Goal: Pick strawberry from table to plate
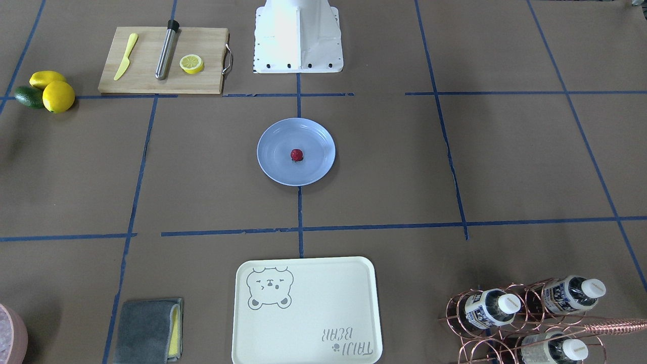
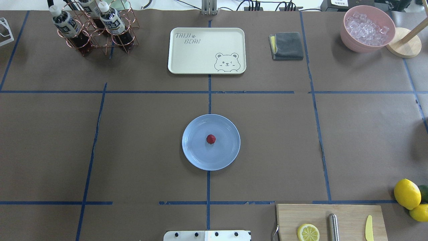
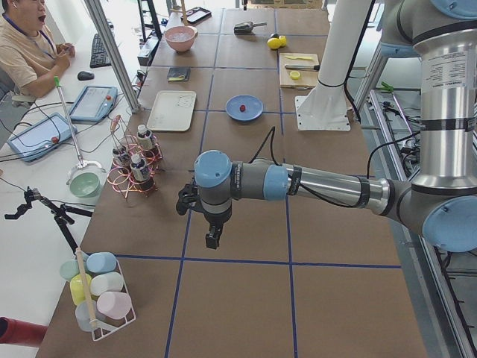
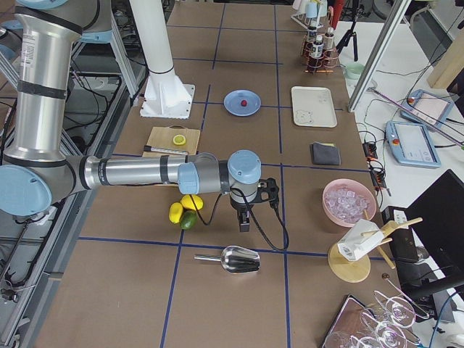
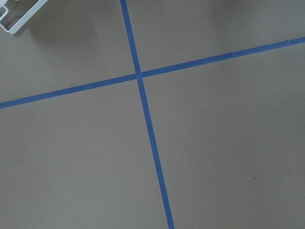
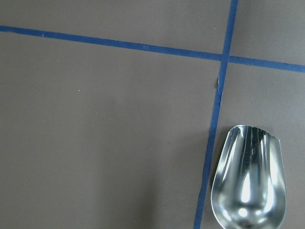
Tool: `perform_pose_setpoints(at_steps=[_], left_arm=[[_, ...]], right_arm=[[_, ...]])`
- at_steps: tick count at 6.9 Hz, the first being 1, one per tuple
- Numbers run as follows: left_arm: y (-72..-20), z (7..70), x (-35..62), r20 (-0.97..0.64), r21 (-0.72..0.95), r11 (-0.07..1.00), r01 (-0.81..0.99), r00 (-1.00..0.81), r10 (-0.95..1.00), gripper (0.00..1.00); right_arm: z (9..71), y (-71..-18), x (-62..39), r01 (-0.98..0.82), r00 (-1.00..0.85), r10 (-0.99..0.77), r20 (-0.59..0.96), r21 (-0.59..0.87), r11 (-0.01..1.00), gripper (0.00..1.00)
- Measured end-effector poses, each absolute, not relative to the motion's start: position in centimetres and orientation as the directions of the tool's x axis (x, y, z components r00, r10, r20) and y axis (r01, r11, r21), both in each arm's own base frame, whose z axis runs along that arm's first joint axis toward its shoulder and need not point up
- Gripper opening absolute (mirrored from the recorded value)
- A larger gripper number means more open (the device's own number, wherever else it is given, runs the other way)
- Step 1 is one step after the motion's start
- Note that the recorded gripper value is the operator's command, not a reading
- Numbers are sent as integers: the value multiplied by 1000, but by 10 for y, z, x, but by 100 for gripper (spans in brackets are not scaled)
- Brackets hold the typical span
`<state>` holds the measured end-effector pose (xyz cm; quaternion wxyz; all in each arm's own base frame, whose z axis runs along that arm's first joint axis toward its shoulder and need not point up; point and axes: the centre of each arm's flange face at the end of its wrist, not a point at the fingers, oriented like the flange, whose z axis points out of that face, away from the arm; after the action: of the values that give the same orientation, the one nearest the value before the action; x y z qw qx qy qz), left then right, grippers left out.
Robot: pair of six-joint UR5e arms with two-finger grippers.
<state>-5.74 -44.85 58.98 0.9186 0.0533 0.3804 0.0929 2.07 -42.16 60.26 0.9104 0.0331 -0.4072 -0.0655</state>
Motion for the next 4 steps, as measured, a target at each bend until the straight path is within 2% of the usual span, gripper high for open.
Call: perform_pose_setpoints(at_steps=[4], left_arm=[[-452, 596, -57, -686, 212, 969, -126, 687, 240, 100]], right_arm=[[602, -422, 17, 104, 660, -154, 736, 114, 988, 100]])
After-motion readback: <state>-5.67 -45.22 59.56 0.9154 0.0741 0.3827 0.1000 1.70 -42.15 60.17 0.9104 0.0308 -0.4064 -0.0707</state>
